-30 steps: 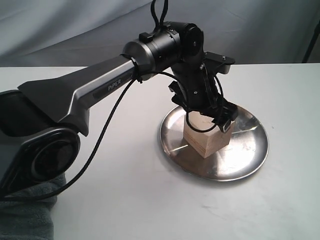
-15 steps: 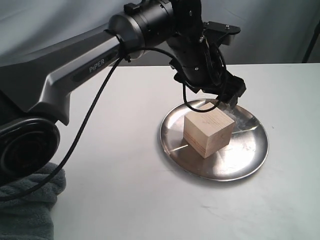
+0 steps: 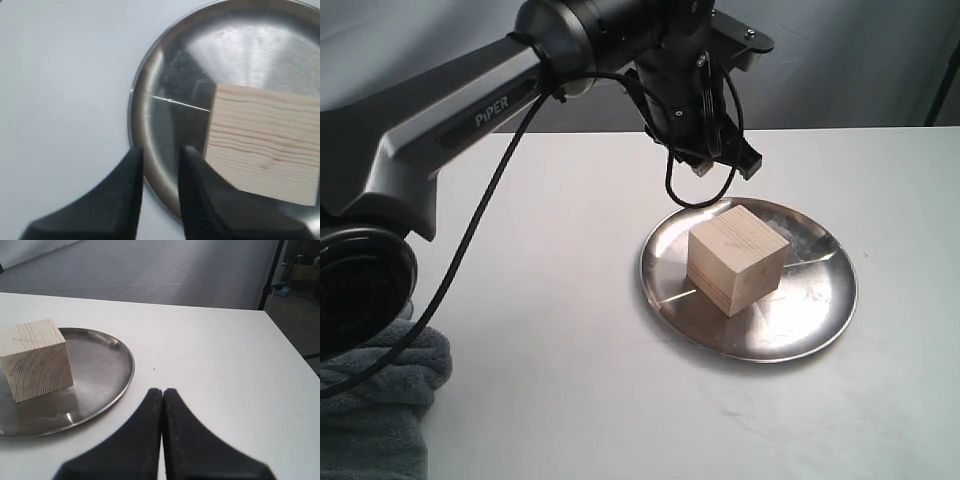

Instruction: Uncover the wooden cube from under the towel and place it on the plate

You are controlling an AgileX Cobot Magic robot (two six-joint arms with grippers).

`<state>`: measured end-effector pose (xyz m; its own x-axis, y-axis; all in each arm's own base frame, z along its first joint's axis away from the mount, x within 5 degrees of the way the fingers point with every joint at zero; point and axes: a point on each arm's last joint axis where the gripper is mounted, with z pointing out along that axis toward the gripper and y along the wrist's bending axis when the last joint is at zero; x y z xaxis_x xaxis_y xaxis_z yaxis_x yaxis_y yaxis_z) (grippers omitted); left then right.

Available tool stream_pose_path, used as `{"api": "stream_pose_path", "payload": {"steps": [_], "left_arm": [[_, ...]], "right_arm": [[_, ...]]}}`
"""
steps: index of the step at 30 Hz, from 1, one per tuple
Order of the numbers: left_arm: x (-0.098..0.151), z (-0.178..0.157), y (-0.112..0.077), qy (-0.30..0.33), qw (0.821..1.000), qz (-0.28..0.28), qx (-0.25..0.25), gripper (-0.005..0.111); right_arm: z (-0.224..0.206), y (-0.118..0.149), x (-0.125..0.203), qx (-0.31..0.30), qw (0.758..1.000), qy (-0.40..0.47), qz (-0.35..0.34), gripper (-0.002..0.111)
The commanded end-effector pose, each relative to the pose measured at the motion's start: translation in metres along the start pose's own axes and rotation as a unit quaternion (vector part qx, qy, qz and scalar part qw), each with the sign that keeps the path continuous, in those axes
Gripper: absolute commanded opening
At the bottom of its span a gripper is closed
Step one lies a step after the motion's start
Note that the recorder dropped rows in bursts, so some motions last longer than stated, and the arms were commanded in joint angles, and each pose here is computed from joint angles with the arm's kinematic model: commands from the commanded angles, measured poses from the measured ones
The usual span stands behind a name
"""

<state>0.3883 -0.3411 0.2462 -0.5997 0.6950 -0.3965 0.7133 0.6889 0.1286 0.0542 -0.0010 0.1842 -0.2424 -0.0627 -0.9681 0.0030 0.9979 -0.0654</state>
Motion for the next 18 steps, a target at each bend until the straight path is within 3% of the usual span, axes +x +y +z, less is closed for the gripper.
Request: {"api": "stream_pose_path", "payload": {"steps": [1,2,9,18], "left_arm": [[0.0,-0.008,0.017,-0.007,0.998,-0.047,-0.037,0.004],[0.001,-0.008,0.021,-0.007,0.998,-0.056,-0.039,0.0],[0.008,-0.007,0.059,-0.005,0.99,-0.134,-0.053,0.0],[0.018,-0.007,0.096,0.0,0.983,-0.172,-0.069,0.0]], "right_arm": [[0.0,0.0,0.001,0.0,1.0,-0.002,-0.002,0.0],[0.0,0.0,0.001,0.0,1.0,-0.002,-0.002,0.0],[0.0,0.0,0.001,0.0,1.0,-0.002,-0.002,0.0],[0.0,0.0,0.001,0.0,1.0,-0.002,-0.002,0.0]]}}
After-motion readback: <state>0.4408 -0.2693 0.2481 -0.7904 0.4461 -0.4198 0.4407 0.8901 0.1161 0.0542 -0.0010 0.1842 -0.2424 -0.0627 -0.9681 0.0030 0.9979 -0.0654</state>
